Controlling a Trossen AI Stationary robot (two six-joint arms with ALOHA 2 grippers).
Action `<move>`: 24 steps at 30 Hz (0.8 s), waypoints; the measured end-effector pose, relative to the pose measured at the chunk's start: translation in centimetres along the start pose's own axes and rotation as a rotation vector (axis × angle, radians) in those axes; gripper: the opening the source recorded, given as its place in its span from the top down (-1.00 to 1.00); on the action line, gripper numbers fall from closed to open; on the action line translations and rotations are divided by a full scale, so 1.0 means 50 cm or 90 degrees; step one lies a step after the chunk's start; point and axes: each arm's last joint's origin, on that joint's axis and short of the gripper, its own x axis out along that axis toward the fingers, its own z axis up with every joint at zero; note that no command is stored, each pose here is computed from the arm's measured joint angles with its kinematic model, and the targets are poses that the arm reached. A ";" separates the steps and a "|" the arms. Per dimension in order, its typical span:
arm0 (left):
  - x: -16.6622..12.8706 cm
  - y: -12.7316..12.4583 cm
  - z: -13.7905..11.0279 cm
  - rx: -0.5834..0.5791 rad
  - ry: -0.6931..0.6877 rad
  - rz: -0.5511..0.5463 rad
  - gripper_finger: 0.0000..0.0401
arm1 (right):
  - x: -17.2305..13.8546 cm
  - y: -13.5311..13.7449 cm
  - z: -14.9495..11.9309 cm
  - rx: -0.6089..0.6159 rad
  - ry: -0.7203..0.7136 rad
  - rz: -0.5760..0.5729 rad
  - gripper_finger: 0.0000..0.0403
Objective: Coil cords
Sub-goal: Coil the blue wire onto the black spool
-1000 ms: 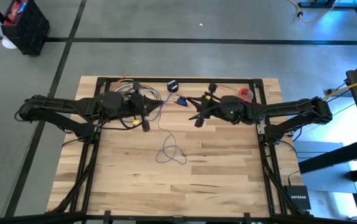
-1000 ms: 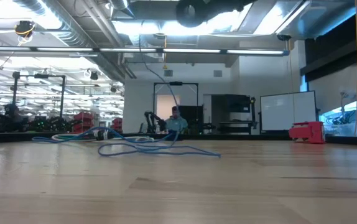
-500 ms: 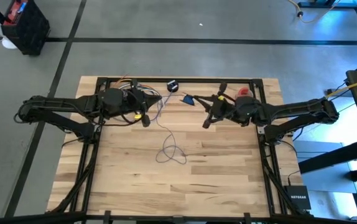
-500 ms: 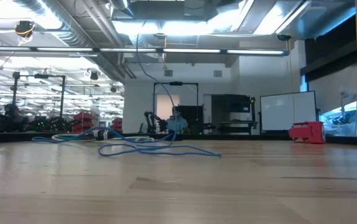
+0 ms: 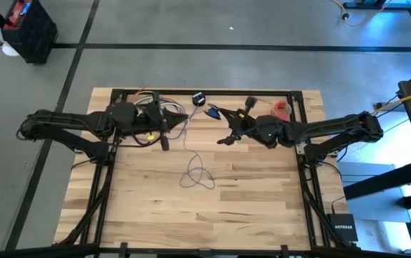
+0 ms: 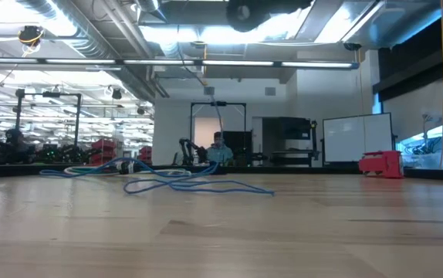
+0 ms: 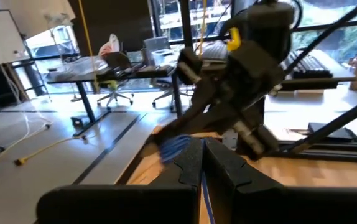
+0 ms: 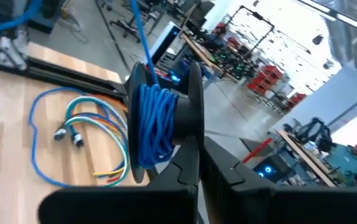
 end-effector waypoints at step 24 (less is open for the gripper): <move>0.177 -0.117 -0.089 0.040 -0.093 -0.027 0.97 | 0.014 -0.003 0.019 0.148 -0.088 0.005 0.97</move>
